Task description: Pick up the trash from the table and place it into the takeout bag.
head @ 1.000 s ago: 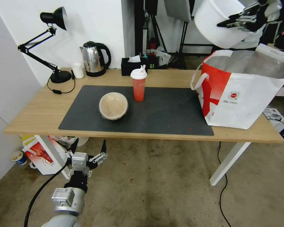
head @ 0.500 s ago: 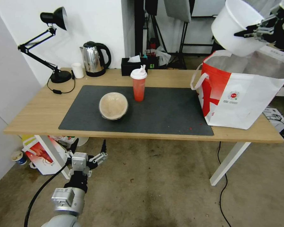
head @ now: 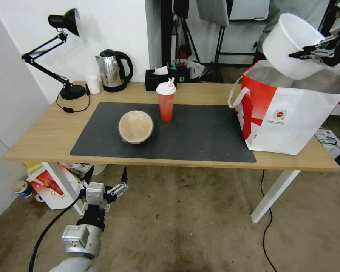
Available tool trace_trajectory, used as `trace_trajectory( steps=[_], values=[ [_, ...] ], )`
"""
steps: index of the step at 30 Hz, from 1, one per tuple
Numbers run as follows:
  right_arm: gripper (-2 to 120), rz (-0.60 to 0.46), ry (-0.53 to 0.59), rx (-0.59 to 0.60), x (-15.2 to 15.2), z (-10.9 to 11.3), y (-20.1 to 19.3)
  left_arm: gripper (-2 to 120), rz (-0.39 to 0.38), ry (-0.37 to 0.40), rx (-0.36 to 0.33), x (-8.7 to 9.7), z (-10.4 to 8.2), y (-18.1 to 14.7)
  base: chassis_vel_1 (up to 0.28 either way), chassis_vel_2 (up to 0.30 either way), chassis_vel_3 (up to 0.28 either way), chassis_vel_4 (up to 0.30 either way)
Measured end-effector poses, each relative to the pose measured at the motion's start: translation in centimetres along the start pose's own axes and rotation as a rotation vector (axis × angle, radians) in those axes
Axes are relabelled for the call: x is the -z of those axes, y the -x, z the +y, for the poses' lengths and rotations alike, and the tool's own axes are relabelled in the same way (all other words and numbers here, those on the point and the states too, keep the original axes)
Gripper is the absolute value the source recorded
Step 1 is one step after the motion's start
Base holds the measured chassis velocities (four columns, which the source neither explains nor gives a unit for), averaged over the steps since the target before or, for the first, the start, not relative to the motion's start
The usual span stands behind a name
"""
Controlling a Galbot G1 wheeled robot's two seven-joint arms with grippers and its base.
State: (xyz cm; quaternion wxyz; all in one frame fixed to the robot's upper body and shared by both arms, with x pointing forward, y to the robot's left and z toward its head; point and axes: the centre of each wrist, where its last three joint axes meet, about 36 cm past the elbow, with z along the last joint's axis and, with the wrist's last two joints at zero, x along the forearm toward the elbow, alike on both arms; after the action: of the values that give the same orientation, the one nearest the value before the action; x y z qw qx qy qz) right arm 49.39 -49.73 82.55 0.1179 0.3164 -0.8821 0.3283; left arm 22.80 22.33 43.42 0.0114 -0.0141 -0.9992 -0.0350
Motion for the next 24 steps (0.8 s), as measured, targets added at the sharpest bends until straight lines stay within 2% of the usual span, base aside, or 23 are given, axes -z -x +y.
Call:
trace_trajectory(
  steps=[7, 18, 21, 22, 24],
  values=[
    [0, 0.004, 0.008, -0.008, -0.83, -0.02, 0.08, 100, 0.000, 0.000, 0.000, 0.00, 0.00, 0.00, 0.000, 0.000, 0.000, 0.000],
    [0, 0.005, -0.013, -0.034, -0.23, 0.12, 0.44, 100, 0.000, 0.000, 0.000, 0.00, 0.00, 0.00, 0.000, 0.000, 0.000, 0.000],
    [10, 0.006, -0.020, -0.044, 0.02, 0.19, 0.55, 100, 0.000, 0.000, 0.000, 0.00, 0.00, 0.00, 0.000, 0.000, 0.000, 0.000],
    [10, 0.006, -0.020, -0.044, 0.02, 0.19, 0.55, 100, 0.000, 0.000, 0.000, 0.00, 0.00, 0.00, 0.000, 0.000, 0.000, 0.000],
    [21, 0.008, -0.022, -0.046, 0.09, 0.20, 0.60, 100, 0.000, 0.000, 0.000, 0.00, 0.00, 0.00, 0.000, 0.000, 0.000, 0.000]
  ],
)
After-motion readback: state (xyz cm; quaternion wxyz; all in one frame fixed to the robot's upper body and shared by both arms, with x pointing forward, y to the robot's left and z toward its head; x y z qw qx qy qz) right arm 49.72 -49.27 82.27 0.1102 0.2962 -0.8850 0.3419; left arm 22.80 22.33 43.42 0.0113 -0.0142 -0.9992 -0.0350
